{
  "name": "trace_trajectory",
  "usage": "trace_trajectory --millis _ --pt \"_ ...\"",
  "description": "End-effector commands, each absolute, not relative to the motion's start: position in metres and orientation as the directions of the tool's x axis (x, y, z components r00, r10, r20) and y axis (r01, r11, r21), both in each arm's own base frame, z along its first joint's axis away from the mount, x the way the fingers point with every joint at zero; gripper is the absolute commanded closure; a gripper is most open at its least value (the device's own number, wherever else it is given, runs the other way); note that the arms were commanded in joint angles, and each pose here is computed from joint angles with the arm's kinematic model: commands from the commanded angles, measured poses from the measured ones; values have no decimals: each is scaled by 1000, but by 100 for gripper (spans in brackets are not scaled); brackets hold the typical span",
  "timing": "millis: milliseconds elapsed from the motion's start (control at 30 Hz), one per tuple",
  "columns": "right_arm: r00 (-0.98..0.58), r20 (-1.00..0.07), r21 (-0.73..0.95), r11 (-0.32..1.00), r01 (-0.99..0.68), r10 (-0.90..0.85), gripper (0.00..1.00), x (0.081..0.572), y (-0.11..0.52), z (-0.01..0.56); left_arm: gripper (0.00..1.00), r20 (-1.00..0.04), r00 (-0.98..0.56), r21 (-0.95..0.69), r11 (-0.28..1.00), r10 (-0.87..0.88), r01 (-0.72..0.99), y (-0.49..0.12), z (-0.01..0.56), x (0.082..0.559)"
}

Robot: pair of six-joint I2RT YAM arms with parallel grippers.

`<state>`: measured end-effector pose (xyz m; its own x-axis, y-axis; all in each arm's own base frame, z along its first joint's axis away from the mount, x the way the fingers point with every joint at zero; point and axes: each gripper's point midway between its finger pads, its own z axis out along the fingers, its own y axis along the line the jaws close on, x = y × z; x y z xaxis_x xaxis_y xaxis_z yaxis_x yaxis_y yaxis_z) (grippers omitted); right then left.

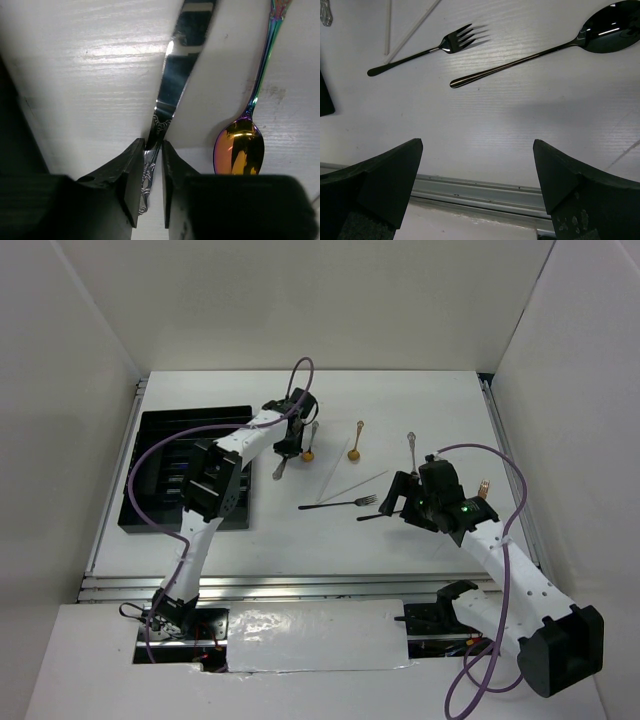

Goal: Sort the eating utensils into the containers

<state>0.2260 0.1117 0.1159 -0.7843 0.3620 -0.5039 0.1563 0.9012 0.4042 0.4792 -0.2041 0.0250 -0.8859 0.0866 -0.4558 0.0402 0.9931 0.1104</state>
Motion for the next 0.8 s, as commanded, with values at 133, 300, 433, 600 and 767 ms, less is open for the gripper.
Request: trace_trajectory --millis 133,300,433,600,767 --pt "-756 -539 434 892 130 372 0 234 118 129 81 -385 -918 93 994 95 64 -204 10 468" --pt "-750 -542 435 890 135 378 0 234 117 132 100 -487 -872 -95 995 -39 9 -213 76 484" --pt "-745 -549 432 892 135 378 0 234 116 137 100 -564 -813 -230 973 -146 -15 -216 124 494" --pt "-747 -548 433 892 132 376 0 233 117 134 100 -601 -774 -279 960 -197 -28 -210 160 496" --pt "-748 -545 437 890 132 378 0 231 117 132 100 -587 -791 -262 965 -173 -17 -209 149 496"
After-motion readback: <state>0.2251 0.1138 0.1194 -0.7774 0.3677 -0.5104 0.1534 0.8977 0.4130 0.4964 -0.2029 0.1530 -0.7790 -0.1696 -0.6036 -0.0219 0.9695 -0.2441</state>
